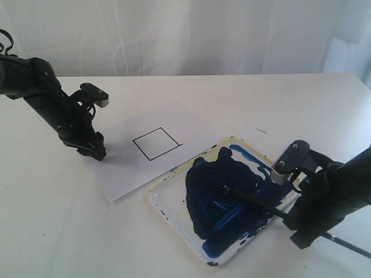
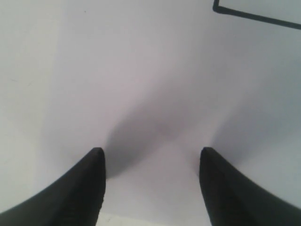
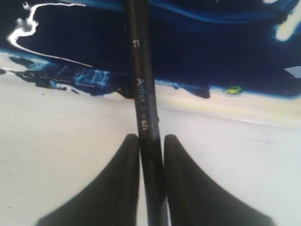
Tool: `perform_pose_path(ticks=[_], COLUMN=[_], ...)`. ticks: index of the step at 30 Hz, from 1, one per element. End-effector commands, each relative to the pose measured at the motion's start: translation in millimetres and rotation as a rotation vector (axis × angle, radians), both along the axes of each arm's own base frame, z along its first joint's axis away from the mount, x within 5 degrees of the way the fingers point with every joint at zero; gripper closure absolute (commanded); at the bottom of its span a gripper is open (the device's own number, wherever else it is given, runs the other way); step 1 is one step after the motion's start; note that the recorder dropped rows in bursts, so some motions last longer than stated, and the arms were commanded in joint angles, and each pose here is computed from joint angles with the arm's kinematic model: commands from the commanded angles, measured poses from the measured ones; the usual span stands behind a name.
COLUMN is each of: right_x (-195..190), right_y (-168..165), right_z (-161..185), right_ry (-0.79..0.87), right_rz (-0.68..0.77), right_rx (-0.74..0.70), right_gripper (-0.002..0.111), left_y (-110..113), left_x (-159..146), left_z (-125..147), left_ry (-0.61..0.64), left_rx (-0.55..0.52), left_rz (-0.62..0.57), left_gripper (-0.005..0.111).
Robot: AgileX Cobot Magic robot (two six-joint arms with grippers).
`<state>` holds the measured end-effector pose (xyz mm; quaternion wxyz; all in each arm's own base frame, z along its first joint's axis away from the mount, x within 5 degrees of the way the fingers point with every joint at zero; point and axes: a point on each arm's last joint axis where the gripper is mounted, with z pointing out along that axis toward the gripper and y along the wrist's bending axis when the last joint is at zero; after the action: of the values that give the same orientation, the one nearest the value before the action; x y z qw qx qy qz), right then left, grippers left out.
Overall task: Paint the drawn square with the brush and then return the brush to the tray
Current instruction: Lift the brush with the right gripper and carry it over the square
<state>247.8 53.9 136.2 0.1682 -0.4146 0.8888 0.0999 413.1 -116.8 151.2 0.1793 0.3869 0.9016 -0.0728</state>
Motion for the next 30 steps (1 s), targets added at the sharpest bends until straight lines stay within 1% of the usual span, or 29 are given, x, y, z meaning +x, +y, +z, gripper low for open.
perform_pose_path(ticks=[1,6,9,13,15,18,20,24,26,30], right_x=[0.0,-5.9,-7.2,-4.9,-4.0,2.7,10.3,20.4,30.3,45.3], right_y=[-2.3,-3.5,-3.8,-1.8,-2.6,-6.5,-5.3,0.0,5.8,19.7], right_z=[7.6,6.3,8.3,32.6,45.7,66.3,82.0,102.8,113.9,121.3], right_ry=[-0.028,0.013,0.012,-0.033,-0.007,0.053,0.059,0.065,0.062,0.074], right_rz=[0.021,0.101,0.115,0.106,0.064,0.019,0.000,0.004,0.004,0.033], right_rx=[-0.004,-0.034,-0.039,-0.014,-0.016,-0.062,-0.060,-0.086,-0.122,-0.145], right_gripper=[0.107,0.108,0.108,0.108,0.108,0.108,0.108,0.108,0.108,0.108], left_y=[-0.2,-0.2,-0.2,-0.2,-0.2,-0.2,-0.2,-0.2,-0.2,-0.4], left_x=[-3.4,-3.4,-3.4,-3.9,-4.4,-4.8,-4.8,-4.8,-4.8,-5.2], left_z=[-5.8,-5.8,-5.8,-5.9,-6.0,-6.1,-6.1,-6.1,-6.1,-6.1], left_ry=[0.048,0.048,0.048,0.054,0.059,0.064,0.064,0.064,0.064,0.069], left_rx=[-0.002,-0.002,-0.002,-0.003,-0.003,-0.003,-0.003,-0.003,-0.003,-0.006], left_rz=[-0.004,-0.004,-0.004,-0.004,-0.004,-0.005,-0.005,-0.005,-0.005,-0.004], left_gripper=[0.044,0.044,0.044,0.044,0.044,0.044,0.044,0.044,0.044,0.044])
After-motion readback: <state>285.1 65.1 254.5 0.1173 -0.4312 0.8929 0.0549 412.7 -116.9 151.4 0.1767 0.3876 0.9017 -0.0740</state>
